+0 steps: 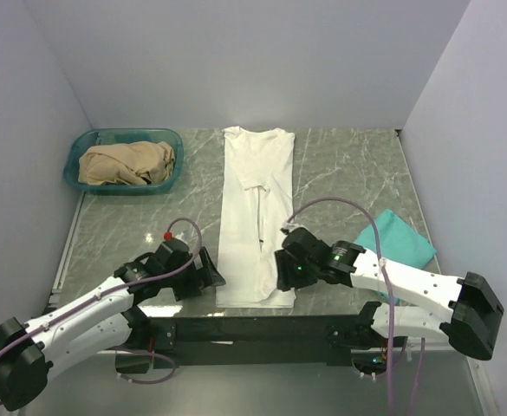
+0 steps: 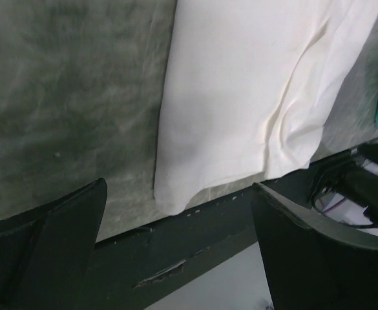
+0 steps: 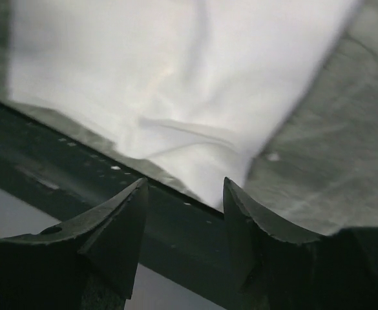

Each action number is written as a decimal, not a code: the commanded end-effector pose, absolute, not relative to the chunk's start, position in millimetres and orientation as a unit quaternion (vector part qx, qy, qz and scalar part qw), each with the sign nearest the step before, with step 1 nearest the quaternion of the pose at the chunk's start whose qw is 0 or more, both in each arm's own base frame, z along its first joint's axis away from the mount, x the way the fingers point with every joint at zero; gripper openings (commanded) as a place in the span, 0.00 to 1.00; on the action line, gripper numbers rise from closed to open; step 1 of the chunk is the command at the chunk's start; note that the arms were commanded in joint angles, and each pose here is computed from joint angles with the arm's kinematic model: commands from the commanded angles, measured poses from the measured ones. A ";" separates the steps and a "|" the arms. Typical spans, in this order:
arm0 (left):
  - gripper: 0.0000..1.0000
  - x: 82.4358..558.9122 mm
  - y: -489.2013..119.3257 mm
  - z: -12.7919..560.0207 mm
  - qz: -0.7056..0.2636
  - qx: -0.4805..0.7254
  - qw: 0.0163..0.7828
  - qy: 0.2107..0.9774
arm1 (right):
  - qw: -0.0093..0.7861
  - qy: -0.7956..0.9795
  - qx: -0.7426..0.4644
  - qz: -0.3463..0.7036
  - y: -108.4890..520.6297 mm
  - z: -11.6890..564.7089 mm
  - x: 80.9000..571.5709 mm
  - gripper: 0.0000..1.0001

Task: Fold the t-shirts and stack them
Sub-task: Fold the tshirt

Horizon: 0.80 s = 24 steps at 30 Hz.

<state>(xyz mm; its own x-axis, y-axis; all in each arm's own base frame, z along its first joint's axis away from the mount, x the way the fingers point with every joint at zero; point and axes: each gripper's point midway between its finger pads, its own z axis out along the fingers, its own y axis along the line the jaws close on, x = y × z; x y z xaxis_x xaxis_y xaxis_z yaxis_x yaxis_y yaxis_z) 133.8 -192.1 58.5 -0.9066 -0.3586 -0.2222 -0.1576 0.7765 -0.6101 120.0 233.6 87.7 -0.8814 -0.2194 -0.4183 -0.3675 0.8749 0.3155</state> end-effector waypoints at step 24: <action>0.32 83.2 -219.0 23.0 -0.296 -0.130 0.081 0.943 | 0.101 0.966 -0.109 0.210 200.4 18.5 100.1 0.31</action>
<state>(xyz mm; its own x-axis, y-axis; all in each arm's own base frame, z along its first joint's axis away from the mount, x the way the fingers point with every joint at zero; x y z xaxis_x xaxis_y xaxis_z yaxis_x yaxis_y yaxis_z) 80.0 -219.2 23.0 -0.9599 -0.2741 -0.0586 -0.1919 0.7952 -0.5752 100.9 195.9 16.9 -0.9620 -0.1530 -0.2261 -0.2269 0.9086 0.3505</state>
